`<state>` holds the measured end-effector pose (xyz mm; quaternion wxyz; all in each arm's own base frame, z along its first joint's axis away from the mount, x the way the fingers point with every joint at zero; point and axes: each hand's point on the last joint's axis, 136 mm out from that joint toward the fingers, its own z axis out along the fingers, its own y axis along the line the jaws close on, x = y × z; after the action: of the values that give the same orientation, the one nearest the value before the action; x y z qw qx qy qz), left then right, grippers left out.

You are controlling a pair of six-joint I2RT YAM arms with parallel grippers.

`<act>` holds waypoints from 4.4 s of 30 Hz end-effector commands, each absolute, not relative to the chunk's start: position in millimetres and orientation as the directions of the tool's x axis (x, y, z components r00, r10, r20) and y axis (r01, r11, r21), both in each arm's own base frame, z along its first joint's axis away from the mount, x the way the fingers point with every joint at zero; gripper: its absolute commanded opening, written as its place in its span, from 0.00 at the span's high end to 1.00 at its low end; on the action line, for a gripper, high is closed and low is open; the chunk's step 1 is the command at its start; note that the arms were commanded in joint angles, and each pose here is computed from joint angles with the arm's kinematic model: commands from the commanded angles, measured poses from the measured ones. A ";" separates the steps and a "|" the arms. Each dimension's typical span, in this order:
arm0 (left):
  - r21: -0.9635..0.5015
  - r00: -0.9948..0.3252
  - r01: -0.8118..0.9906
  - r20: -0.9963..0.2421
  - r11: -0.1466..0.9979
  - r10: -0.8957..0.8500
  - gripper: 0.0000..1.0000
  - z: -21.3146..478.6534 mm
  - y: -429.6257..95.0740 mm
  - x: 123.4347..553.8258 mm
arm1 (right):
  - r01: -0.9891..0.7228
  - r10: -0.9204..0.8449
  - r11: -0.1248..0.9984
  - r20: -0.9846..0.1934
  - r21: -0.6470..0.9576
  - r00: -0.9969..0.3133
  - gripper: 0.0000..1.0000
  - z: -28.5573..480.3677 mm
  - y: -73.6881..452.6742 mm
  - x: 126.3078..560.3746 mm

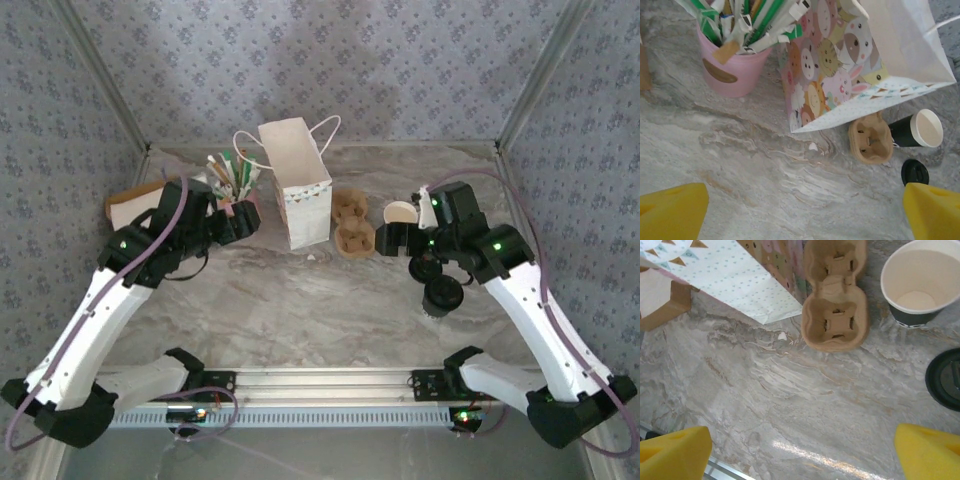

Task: Pack the takeout coffee

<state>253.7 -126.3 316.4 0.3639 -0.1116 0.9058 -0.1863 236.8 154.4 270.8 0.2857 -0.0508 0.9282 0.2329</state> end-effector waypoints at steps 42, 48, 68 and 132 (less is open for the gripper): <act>-0.272 -0.793 -0.162 -0.537 0.949 -0.289 0.63 289.1 -197.0 397.4 | -0.023 0.199 0.895 -0.446 0.445 -0.873 0.00 211.1 124.4 235.9; -0.280 -0.798 -0.143 -0.534 0.949 -0.277 0.82 297.0 -199.0 387.4 | -0.071 0.178 0.885 -0.476 0.460 -0.861 0.00 219.2 124.2 235.6; -0.360 -0.800 -0.139 -0.508 0.922 -0.319 0.98 303.6 -174.6 293.7 | -0.096 0.150 0.873 -0.451 0.478 -0.880 0.00 218.7 131.8 246.0; -0.388 -0.614 -0.158 -0.682 0.908 -0.398 0.01 272.5 -60.7 181.6 | -0.321 -0.329 0.944 -0.177 -0.071 -0.928 0.45 87.8 226.8 415.1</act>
<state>177.1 -60.0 271.4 0.4028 -0.1569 0.8892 -0.1502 415.0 227.6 89.3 0.1003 -0.1527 0.9832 -0.0033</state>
